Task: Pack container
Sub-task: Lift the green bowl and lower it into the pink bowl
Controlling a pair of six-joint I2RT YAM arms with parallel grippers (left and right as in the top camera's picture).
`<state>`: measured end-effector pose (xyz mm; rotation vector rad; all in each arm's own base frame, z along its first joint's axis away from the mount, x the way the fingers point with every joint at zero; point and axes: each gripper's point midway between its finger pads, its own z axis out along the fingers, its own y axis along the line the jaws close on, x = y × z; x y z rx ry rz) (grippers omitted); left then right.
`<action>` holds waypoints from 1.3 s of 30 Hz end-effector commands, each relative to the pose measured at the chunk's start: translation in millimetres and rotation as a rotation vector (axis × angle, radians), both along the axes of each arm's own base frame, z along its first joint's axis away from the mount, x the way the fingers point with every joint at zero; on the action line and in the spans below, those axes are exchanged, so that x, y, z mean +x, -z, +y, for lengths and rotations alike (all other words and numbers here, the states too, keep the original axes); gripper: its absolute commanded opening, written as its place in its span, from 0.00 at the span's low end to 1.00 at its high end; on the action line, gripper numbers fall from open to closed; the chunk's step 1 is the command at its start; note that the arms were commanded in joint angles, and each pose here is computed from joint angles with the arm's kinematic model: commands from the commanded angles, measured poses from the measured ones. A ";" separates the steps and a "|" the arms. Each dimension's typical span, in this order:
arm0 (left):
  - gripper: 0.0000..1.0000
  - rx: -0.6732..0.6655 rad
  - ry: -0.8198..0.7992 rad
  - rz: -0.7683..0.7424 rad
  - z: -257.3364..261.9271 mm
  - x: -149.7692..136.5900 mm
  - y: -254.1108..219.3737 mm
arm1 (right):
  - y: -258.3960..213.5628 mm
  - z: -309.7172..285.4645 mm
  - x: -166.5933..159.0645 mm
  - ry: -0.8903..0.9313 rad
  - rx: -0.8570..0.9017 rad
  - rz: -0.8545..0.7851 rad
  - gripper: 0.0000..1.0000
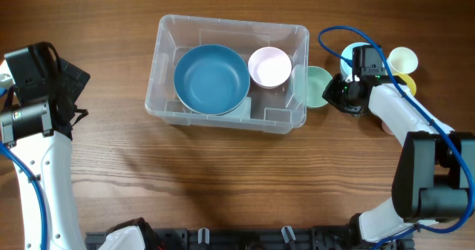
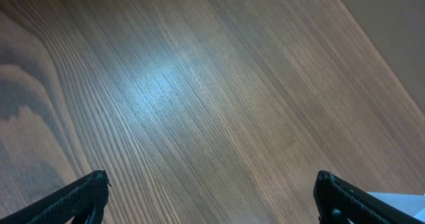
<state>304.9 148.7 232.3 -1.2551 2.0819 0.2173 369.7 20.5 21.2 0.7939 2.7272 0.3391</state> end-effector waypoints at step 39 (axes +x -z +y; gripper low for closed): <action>1.00 0.003 -0.004 -0.014 2.1 0.8 -5.1 | -202.2 60.8 -18.8 -0.404 -0.308 -0.561 0.04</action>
